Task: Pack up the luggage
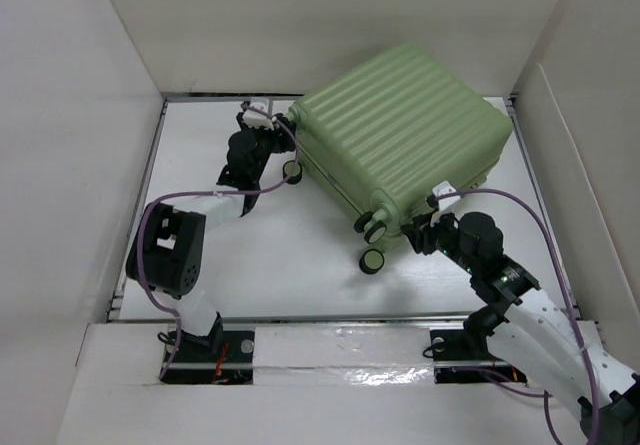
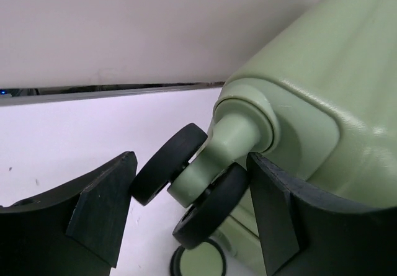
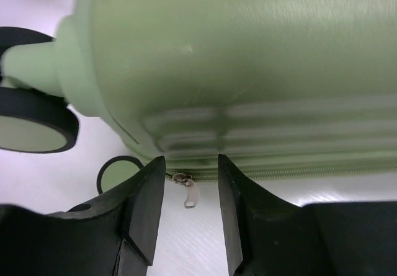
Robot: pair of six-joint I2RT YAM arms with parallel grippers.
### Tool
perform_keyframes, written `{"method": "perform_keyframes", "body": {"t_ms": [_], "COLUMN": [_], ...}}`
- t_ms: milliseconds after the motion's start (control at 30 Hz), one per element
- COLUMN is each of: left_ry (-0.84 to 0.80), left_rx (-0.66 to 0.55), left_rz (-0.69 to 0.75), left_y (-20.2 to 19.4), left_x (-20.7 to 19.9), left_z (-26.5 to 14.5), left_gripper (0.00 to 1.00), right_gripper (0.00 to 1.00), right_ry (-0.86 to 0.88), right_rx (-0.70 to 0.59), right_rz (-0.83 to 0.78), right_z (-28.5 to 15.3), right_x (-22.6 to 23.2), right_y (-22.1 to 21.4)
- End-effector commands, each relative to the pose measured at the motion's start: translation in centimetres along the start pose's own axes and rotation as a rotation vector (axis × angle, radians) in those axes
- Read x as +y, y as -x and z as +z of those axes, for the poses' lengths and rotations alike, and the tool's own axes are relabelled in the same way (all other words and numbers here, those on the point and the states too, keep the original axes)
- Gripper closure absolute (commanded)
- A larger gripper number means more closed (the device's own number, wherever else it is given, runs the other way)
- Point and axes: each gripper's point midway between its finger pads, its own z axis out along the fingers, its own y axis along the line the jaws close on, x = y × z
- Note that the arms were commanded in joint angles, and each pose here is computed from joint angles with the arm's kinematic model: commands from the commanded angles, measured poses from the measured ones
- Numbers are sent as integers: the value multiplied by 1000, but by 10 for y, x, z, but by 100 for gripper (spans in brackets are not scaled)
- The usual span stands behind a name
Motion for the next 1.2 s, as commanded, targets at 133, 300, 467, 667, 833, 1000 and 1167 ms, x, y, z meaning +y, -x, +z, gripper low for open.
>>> {"method": "perform_keyframes", "body": {"t_ms": [133, 300, 467, 667, 833, 1000, 1167], "left_ry": [87, 62, -127, -511, -681, -800, -835], "left_rx": [-133, -52, 4, 98, 122, 154, 150], "left_rz": [-270, -208, -239, -159, -173, -188, -234], "left_y": [-5, -40, -49, -38, -23, -14, -2], "left_x": [10, -17, -70, -180, -206, -226, -234], "left_z": [-98, -146, -178, -203, -222, -233, -236], "left_gripper": [100, 100, 100, 73, 1, 1, 1], "right_gripper": [64, 99, 100, 46, 31, 28, 28], "right_ry": [-22, 100, -128, -215, -292, -298, -270], "right_rx": [-66, -56, -141, -106, -98, -116, -90], "right_rz": [-8, -68, -12, 76, 111, 134, 134], "right_z": [4, 24, 15, -6, -26, -30, -24], "right_x": [-10, 6, -42, -54, -63, -62, -58], "right_y": [14, 40, 64, 33, 6, 5, 0]}}
